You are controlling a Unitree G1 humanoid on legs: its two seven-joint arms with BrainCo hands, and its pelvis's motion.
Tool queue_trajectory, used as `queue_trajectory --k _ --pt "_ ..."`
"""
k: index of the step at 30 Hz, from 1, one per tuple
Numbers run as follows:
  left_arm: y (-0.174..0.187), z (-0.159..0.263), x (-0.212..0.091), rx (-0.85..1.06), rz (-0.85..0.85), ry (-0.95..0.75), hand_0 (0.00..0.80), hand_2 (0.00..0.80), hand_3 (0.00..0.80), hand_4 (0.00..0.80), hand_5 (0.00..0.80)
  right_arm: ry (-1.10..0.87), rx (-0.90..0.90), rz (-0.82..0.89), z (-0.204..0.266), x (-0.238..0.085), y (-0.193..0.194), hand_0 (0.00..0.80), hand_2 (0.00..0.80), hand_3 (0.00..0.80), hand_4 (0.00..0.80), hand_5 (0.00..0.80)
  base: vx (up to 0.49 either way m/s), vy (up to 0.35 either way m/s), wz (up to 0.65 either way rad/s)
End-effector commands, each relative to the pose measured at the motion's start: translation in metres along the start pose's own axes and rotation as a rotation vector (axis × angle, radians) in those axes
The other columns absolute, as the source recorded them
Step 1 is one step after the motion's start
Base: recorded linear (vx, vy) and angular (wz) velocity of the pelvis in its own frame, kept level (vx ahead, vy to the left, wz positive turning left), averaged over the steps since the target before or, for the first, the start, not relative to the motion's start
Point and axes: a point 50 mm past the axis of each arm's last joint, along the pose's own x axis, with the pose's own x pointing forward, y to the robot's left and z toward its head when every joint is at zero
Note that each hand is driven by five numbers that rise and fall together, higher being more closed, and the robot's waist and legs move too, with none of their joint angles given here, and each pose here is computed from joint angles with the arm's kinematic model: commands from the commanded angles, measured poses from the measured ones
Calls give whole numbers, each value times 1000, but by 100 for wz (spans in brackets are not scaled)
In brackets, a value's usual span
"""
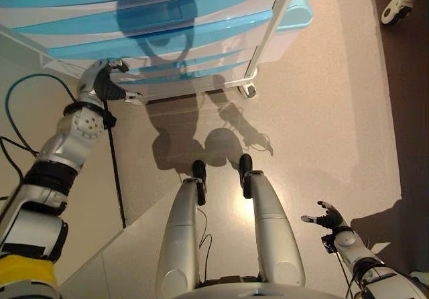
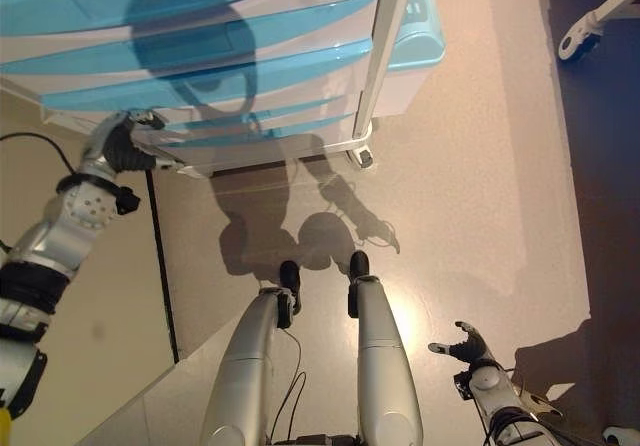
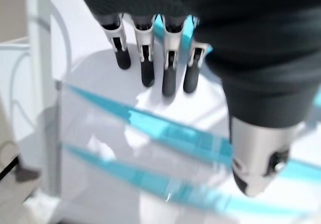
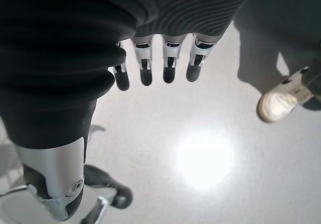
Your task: Open the drawer and pick up the medicine
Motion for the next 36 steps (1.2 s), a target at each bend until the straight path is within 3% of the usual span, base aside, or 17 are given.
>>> queue_trajectory --k 1,7,15,22,23,27,36 --pt "41 8 13 -53 220 -9 0 0 0 0 0 80 -21 -19 -30 -9 -4 0 0 0 0 0 8 -9 -6" --pt "45 10 16 -69 255 -8 0 0 0 0 0 79 -17 -14 -30 -10 -1 0 0 0 0 0 0 0 0" --pt "20 -1 4 -161 230 36 0 0 0 0 0 45 -19 8 -23 -9 9 0 0 0 0 0 0 0 0" --pt "-43 -28 -35 -339 120 169 0 0 0 0 0 24 -32 38 -19 -11 21 0 0 0 0 0 14 -44 3" --pt "-67 -34 -52 -426 62 208 0 0 0 0 0 1 -43 46 -14 -10 23 0 0 0 0 0 17 -49 3" --pt "-91 -41 -76 -561 37 278 0 0 0 0 0 -6 -46 58 -14 -12 27 0 0 0 0 0 39 -58 1" --pt "-130 -76 -141 -614 -76 473 0 0 0 0 0 65 -87 90 -37 -21 36 0 0 0 0 0 82 -44 14"
